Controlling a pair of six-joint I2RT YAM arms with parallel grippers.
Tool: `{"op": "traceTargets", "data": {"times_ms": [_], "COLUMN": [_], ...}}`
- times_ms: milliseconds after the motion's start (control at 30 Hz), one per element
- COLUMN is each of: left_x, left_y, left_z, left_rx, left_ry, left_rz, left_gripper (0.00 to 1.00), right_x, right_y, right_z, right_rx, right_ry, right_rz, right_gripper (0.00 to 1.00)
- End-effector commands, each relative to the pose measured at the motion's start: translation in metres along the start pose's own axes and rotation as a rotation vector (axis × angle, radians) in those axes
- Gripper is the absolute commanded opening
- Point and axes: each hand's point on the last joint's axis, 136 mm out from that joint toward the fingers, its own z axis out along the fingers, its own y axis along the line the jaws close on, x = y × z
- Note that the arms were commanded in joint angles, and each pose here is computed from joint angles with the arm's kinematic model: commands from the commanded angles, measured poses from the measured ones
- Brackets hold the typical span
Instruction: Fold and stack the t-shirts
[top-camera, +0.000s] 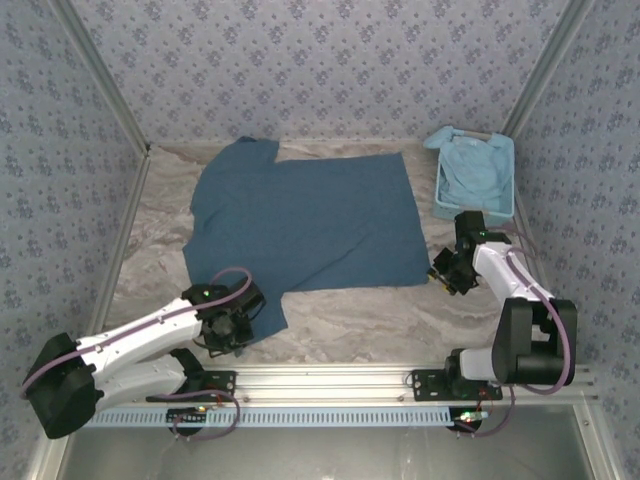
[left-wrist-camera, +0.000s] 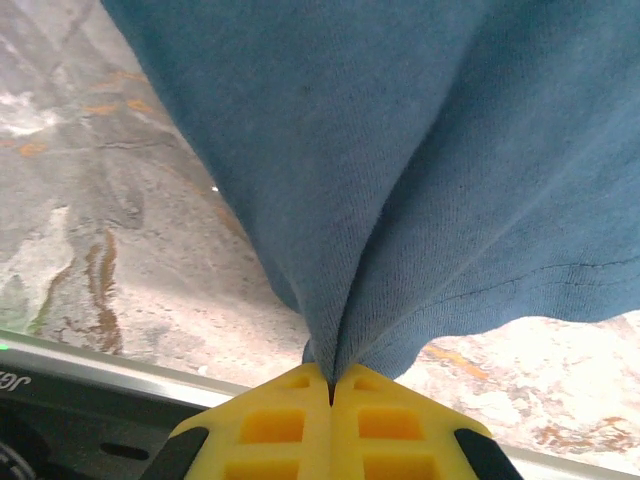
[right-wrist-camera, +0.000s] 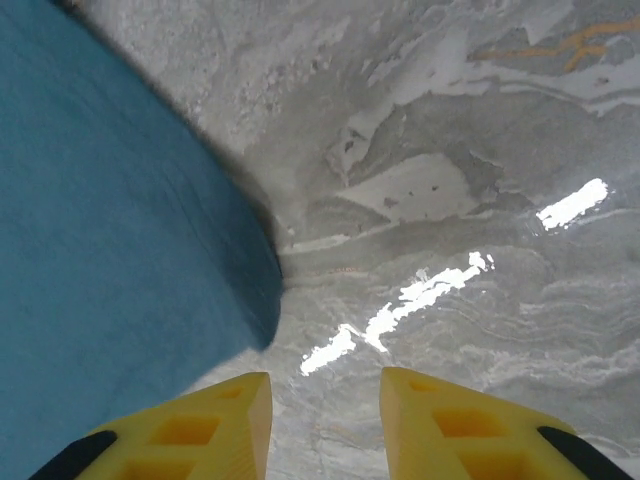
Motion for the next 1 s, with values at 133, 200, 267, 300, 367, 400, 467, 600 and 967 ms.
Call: {"op": "traceTargets", "data": {"times_ms": [133, 200, 267, 300, 367, 400, 467, 600, 967], "left_x": [-0.004, -0.005, -0.006, -0.006, -0.007, -0.007, -0.008, -0.011, -0.019], "left_y": [0.013, 0.013, 0.013, 0.013, 0.013, 0.012, 0.011, 0.007, 0.008], "left_z": [-0.011, -0.011, -0.01, -0.01, -0.009, -0.009, -0.008, -0.007, -0.018], "left_rx": [-0.05, -0.051, -0.05, -0.047, -0.044, -0.043, -0.044, -0.044, -0.076], "left_ry": [-0.018, -0.012, -0.006, -0.005, -0.002, 0.0, 0.003, 0.014, -0.004], "left_rz": [0.006, 0.007, 0.004, 0.005, 0.002, 0.001, 0.004, 0.017, 0.037], "left_gripper": [0.0, 0.0, 0.0, 0.0, 0.0, 0.0, 0.0, 0.0, 0.0], "right_x": [-0.001, 0.004, 0.009, 0.011, 0.015, 0.016, 0.017, 0.017, 0.006], "right_y": [0.012, 0.014, 0.013, 0.014, 0.014, 0.015, 0.017, 0.013, 0.017], "right_z": [0.02, 0.022, 0.023, 0.023, 0.025, 0.027, 0.031, 0.04, 0.03], "right_rx": [-0.066, -0.056, -0.047, -0.052, -0.053, -0.053, -0.055, -0.013, 0.052], "right_ry": [0.033, 0.056, 0.063, 0.064, 0.075, 0.078, 0.083, 0.096, 0.024], "right_rz": [0.085, 0.093, 0.094, 0.099, 0.103, 0.103, 0.099, 0.091, -0.068], "right_gripper": [0.35, 0.34, 0.34, 0.34, 0.34, 0.34, 0.33, 0.32, 0.0]}}
